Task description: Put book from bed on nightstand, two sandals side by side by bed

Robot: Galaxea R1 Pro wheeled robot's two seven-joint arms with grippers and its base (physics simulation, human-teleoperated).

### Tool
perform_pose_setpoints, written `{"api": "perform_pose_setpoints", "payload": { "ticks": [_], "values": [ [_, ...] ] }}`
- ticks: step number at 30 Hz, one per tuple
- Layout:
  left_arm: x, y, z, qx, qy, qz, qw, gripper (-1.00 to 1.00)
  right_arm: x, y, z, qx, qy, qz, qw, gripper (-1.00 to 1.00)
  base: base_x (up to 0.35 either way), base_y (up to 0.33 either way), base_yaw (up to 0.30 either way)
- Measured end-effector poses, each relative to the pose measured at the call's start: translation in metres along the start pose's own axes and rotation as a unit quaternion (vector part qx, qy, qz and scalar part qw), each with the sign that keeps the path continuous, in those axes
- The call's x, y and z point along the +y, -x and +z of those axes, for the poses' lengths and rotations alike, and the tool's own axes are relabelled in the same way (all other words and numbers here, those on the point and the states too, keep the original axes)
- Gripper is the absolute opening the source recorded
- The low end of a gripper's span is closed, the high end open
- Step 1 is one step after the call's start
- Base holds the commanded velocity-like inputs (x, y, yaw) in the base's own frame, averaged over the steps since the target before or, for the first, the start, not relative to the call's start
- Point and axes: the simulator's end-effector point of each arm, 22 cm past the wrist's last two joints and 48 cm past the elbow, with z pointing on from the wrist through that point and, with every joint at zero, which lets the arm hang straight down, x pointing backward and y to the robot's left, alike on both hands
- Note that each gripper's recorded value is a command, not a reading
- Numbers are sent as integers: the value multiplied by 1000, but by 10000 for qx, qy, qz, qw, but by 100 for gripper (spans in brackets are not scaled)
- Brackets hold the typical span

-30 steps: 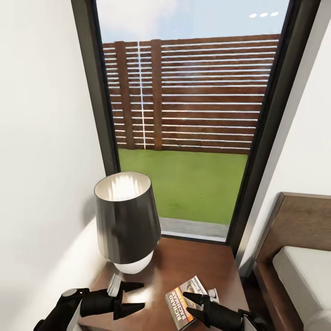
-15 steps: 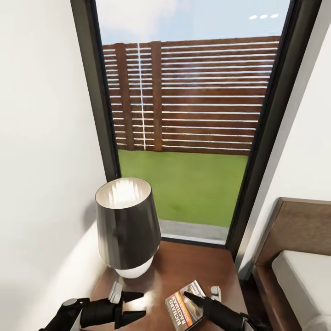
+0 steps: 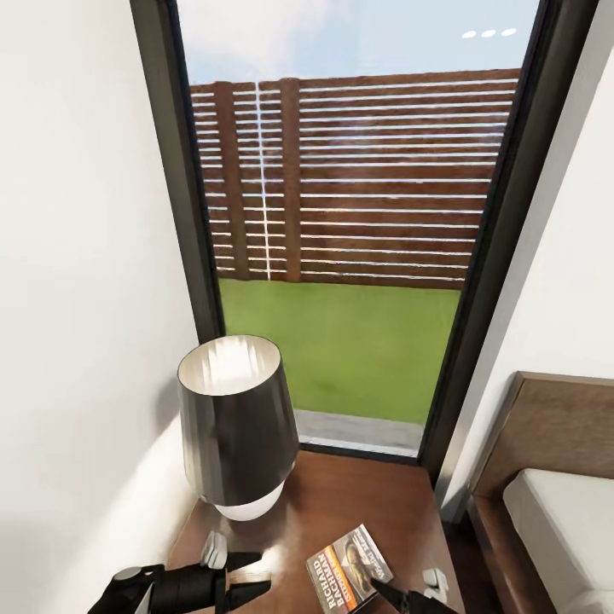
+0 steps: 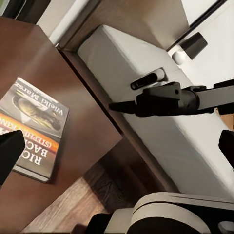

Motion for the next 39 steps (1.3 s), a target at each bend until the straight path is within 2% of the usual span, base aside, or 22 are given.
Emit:
{"api": "perform_pose_setpoints", "payload": {
  "ticks": [19,24,29,33,39],
  "values": [
    [1,-4,0,11,13,-40,10000,100,-4,1,-5,3,-40,7,10000,100,0,0,0],
    [1,2,-1,10,135,-40,9999,100,1,5,-8,-6,-61,-3,10000,100,0,0,0],
    [2,9,-1,15,292,-48,9996,100,-1,18,-23,-48,-183,-71,9998,100,0,0,0],
    [7,15,-2,12,518,-52,9986,100,-10,27,-45,-50,-382,-80,9992,100,0,0,0],
    [6,24,-4,12,667,-53,9978,100,-8,29,-57,-16,-495,-12,9988,100,0,0,0]
  ]
}}
